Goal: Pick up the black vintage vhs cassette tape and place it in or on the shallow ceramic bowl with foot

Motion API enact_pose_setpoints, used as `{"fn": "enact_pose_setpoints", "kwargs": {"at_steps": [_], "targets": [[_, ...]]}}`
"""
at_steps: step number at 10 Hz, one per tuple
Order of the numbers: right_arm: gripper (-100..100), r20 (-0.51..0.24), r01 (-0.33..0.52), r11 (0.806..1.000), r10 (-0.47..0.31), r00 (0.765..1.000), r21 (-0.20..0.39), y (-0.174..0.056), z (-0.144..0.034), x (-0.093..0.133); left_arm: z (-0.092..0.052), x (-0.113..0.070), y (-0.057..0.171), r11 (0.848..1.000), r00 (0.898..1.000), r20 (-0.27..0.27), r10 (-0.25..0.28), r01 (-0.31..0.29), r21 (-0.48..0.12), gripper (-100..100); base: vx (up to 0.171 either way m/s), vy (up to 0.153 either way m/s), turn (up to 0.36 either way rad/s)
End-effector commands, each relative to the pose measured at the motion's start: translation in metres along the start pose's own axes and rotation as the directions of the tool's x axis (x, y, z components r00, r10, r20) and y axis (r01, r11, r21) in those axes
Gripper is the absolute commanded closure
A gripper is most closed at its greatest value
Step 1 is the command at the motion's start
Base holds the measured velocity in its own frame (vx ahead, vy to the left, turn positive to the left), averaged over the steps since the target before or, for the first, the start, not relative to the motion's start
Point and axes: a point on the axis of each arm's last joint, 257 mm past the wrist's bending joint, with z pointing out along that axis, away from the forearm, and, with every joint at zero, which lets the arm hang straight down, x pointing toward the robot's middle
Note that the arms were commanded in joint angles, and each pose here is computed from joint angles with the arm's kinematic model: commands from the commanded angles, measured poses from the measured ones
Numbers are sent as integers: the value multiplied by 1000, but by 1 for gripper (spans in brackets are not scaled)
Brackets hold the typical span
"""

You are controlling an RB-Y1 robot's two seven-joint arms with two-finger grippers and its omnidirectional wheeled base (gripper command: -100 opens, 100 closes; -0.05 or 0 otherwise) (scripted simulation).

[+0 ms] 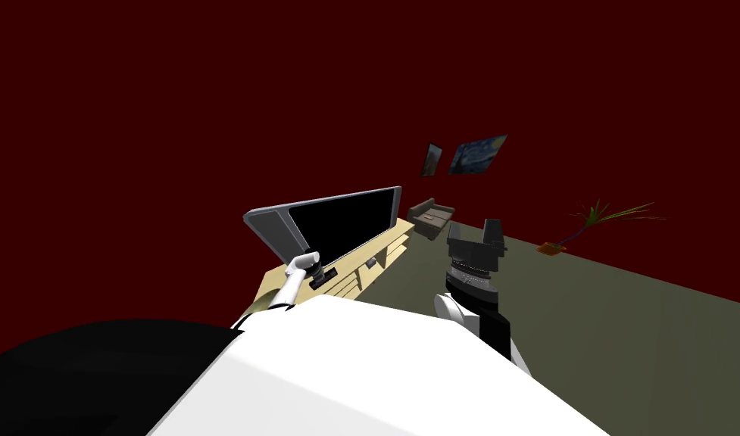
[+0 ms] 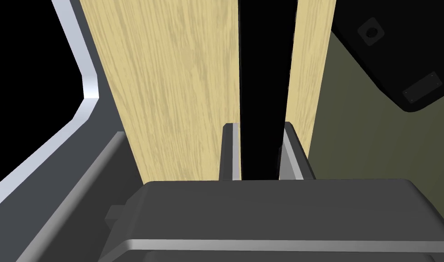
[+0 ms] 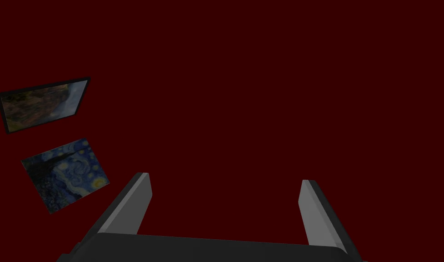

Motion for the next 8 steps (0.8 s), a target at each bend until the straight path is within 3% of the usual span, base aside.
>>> {"fn": "enact_pose_setpoints", "kwargs": {"at_steps": [1, 2, 6, 8], "targets": [[0, 0, 0, 1000, 0, 1000, 0, 0, 0, 0, -2, 10, 9, 1000, 1000, -1, 24, -24, -3, 100, 42, 15, 156], [0, 0, 0, 1000, 0, 1000, 0, 0, 0, 0, -4, 12, 7, 1000, 1000, -4, 27, -27, 5, 100, 36, 11, 66], [0, 0, 0, 1000, 0, 1000, 0, 0, 0, 0, -9, 34, 33, 997, 997, -6, 79, -79, -14, 100, 53, 25, 132], [0, 0, 0, 1000, 0, 1000, 0, 0, 0, 0, -12, 36, 30, 997, 997, -10, 80, -80, -4, 100, 18, 3, 47]]}}
